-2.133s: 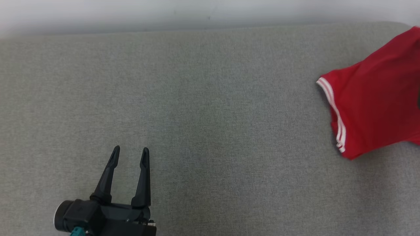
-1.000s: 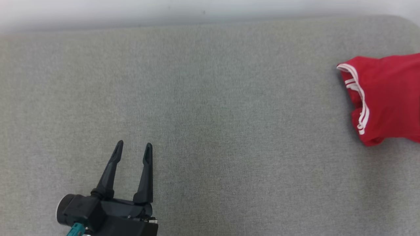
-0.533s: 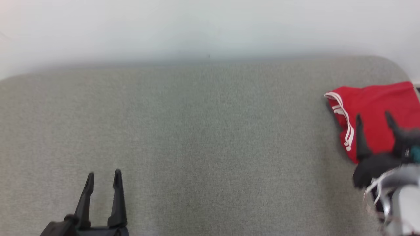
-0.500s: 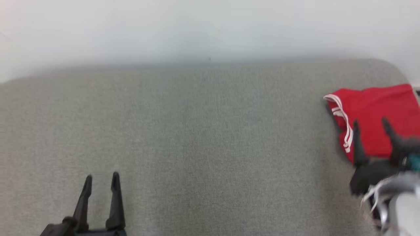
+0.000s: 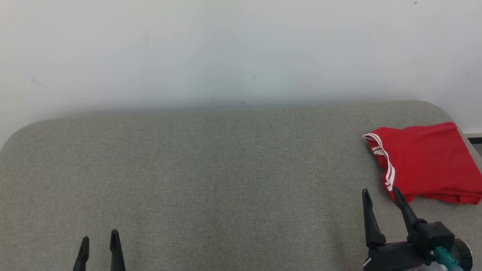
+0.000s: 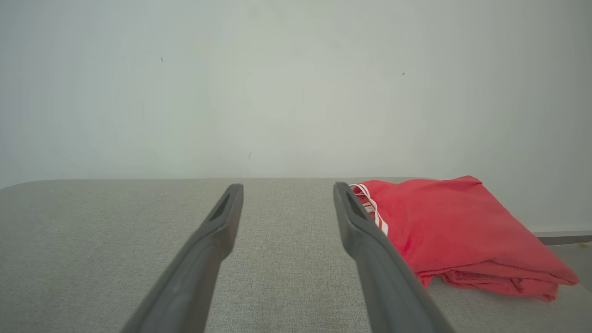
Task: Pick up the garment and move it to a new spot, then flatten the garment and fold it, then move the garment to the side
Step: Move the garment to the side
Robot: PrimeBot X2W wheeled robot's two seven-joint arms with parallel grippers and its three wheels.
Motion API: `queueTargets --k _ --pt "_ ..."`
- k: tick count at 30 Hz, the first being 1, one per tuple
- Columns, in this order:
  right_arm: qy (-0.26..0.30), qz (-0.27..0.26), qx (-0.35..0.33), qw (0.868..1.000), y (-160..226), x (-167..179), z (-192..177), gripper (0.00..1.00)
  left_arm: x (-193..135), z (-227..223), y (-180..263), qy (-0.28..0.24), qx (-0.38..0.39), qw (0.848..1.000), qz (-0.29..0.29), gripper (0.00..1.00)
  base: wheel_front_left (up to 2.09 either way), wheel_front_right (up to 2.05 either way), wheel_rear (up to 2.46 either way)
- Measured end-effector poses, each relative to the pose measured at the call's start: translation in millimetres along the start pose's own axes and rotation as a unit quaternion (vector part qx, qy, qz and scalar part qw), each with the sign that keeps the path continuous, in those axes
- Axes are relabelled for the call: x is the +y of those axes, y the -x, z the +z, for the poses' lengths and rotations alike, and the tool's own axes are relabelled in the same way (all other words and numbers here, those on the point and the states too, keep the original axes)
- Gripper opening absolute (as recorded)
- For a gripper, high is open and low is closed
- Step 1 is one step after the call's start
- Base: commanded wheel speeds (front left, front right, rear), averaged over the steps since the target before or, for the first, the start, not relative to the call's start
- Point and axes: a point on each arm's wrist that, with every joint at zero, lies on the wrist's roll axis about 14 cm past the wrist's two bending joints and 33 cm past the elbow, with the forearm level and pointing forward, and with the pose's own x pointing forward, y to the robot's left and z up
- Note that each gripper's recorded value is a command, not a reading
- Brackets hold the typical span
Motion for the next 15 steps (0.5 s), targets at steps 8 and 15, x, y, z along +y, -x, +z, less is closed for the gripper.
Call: queueTargets --k 8,15 --pt "0.0 0.014 0.031 0.999 4.5 9.7 -20.9 1.0 0.5 -11.2 11.5 0.002 0.019 1.0 0.0 1.0 0.0 0.0 0.0" --pt "-0.004 0.02 0.062 0.998 6.7 14.6 -38.3 1.0 0.2 -18.3 13.5 0.003 0.03 1.0 0.001 1.0 0.0 0.0 0.0"
